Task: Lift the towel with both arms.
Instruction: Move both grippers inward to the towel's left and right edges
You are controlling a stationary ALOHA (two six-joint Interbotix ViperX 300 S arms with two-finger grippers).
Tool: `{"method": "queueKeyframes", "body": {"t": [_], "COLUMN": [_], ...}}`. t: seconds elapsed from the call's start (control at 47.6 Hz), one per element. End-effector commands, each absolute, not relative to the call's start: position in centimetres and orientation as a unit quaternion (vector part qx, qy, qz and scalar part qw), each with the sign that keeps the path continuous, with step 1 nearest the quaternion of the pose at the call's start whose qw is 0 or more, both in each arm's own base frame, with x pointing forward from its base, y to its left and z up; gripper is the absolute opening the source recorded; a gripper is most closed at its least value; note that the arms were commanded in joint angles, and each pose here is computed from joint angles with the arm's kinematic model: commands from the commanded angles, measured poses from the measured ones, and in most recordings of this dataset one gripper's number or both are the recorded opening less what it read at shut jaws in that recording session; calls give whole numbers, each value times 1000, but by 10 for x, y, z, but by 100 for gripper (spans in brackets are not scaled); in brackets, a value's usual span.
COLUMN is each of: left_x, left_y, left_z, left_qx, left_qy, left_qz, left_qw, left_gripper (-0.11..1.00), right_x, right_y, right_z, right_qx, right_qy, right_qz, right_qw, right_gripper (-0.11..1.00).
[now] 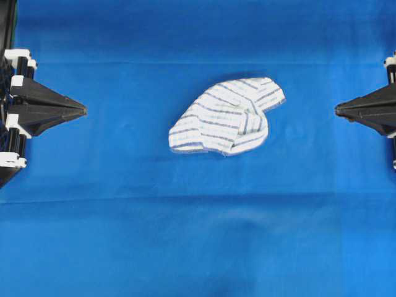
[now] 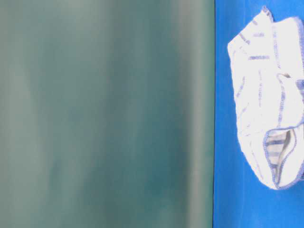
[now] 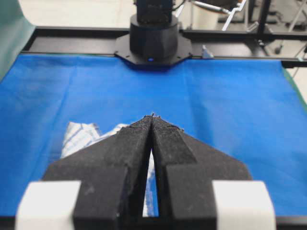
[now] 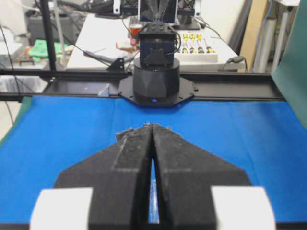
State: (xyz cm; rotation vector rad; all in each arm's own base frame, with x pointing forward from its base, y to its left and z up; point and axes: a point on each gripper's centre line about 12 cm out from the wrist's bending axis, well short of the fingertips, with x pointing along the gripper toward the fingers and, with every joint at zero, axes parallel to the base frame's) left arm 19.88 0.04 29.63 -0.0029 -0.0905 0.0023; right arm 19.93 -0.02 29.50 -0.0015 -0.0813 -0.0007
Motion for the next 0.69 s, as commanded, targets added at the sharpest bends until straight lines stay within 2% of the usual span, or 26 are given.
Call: {"method": "queueKeyframes", "body": {"t": [0.0, 0.252, 0.462, 0.609, 0.672], "left_x": [202, 210, 234, 257, 268], "left_y": [0, 0, -4, -4, -4], "left_z": [301, 292, 271, 251, 243], "left_qx": [-18, -19, -23, -22, -21], "left_qy": [-43, -22, 8, 52, 69], "left_qz": [2, 2, -5, -4, -3], "left_qw": [999, 1000, 1000, 998, 997], "left_gripper": [0, 0, 0, 1, 5], "right_x": [201, 216, 238, 255, 262], "right_y": [-1, -1, -1, -4, -7], "right_z": [304, 302, 278, 257, 249], "right_qx": [2, 13, 24, 33, 37], "right_qy": [-51, 4, 68, 116, 134], "right_qz": [-2, -2, -5, -11, -18], "right_qw": [999, 1000, 997, 993, 990], "right_gripper": [0, 0, 0, 0, 1]}}
